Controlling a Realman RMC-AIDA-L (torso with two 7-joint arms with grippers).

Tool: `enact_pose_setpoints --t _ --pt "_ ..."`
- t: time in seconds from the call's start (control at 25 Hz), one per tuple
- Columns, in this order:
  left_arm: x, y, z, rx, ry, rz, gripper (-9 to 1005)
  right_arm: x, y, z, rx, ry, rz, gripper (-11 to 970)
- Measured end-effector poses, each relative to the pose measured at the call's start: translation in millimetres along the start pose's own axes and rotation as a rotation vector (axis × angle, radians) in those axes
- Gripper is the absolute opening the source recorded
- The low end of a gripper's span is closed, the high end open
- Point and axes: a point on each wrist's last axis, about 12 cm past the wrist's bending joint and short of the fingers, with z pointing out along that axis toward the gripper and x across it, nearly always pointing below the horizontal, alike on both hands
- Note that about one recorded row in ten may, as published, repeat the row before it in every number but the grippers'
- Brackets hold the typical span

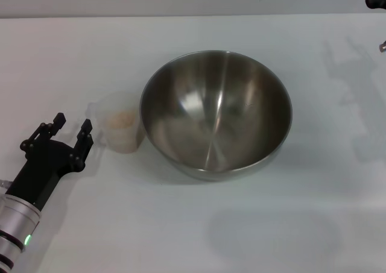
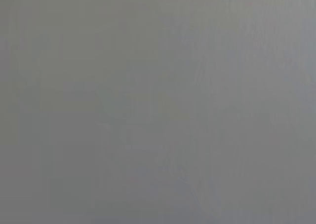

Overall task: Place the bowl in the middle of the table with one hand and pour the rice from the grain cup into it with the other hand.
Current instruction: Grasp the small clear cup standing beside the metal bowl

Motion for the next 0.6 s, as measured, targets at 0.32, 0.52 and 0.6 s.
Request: enact_pose_setpoints --t 0.32,0.52,0.6 --pt "-2.4 -1.8 3.9 0.016 -0.01 -0.004 450 0.5 0.6 0.7 -0.002 0.004 0.0 491" --pt "-3.4 -1.8 5.6 0.019 -0.014 -0.004 438 0.7 0.7 0.8 -0.002 0.005 0.0 491" --pt "-4.2 -2.0 7.7 0.022 -0.015 -0.003 433 0.4 0.8 1.1 -0.002 0.004 0.001 491"
